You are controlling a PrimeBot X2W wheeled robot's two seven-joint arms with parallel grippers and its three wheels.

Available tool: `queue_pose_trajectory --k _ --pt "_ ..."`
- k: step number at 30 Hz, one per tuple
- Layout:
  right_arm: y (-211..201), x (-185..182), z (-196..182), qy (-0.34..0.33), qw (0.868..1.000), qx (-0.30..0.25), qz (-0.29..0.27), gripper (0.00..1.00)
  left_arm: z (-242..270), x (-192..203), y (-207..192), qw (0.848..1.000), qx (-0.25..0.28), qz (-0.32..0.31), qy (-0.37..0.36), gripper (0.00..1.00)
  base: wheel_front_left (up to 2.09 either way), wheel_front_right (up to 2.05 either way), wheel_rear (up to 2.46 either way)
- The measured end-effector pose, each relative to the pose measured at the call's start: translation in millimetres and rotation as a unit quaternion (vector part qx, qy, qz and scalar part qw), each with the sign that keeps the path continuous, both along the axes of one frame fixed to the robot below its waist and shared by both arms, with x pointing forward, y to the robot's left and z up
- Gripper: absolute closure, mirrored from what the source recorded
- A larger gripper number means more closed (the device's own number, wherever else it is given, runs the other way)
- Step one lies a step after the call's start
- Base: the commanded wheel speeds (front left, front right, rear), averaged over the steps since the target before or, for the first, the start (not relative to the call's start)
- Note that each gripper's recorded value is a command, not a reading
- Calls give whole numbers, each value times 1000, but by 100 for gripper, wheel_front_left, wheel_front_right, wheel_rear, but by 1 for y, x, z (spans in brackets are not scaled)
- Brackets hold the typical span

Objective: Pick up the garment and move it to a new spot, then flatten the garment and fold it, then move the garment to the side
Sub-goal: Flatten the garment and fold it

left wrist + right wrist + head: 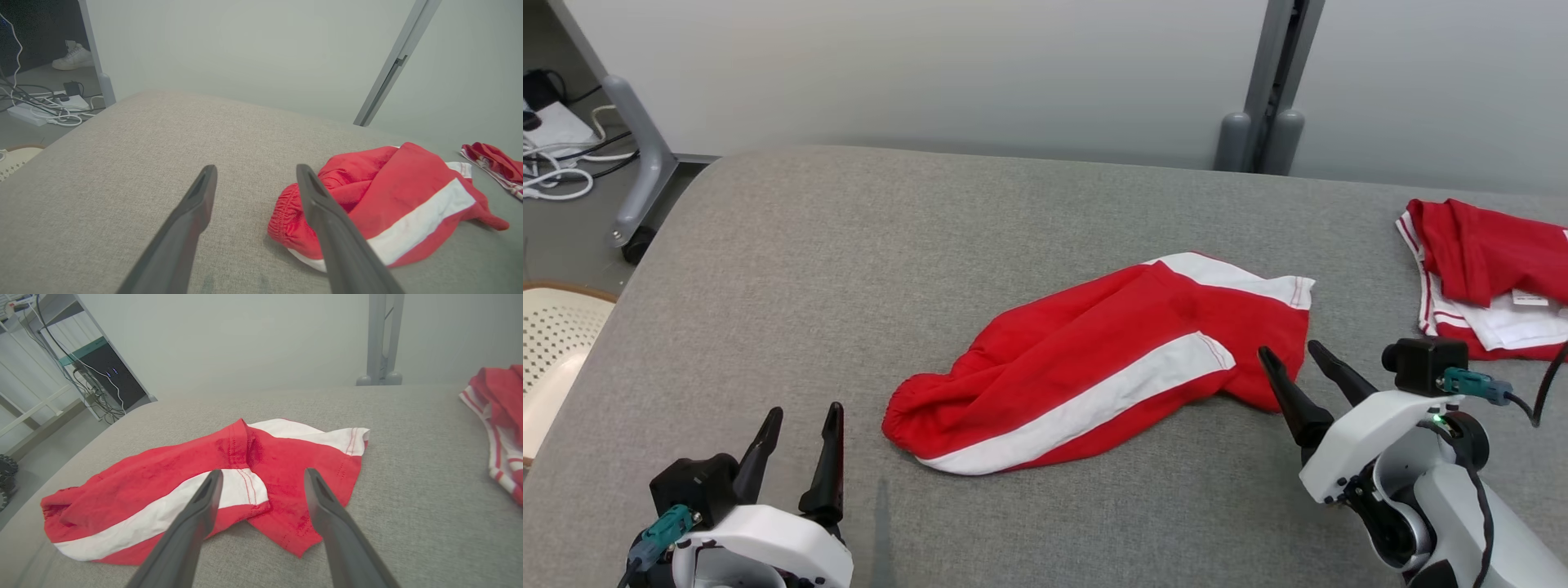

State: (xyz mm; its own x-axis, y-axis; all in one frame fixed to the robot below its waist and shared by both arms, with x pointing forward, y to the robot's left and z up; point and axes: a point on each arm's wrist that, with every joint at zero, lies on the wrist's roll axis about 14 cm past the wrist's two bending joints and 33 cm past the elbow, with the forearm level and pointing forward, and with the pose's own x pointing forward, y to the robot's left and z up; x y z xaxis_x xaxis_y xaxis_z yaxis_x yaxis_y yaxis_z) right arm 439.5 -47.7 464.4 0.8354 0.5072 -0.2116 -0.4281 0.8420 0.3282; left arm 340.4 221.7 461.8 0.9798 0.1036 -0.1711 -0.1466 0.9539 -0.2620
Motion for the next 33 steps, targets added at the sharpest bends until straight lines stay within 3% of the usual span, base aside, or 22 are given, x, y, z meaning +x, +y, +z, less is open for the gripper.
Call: queue_pose_trajectory --k 7,13,25,26,27,29,30,33 --pt "24 5 -30 69 997 -23 39 0 -4 -7 15 1000 2 22 4 0 0 0 0" --pt "26 20 -46 110 992 -45 39 0 -4 -11 21 999 -2 36 3 0 0 0 0" --pt "56 14 -67 184 980 -23 69 2 -15 -28 39 997 -4 70 18 0 0 0 0" --pt "56 14 -67 184 980 -24 70 25 -15 -28 39 997 -4 71 18 0 0 0 0" --pt "55 13 -67 184 980 -25 71 56 -15 -29 40 997 -4 72 18 0 0 0 0" --pt "55 14 -64 176 982 -20 68 91 -14 -29 41 997 -3 73 16 0 0 0 0" --pt "55 15 -61 171 983 -15 66 100 -13 -29 41 997 -3 73 15 0 0 0 0" --pt "53 16 -53 153 986 -6 61 100 -11 -27 39 998 -2 68 11 0 0 0 0"
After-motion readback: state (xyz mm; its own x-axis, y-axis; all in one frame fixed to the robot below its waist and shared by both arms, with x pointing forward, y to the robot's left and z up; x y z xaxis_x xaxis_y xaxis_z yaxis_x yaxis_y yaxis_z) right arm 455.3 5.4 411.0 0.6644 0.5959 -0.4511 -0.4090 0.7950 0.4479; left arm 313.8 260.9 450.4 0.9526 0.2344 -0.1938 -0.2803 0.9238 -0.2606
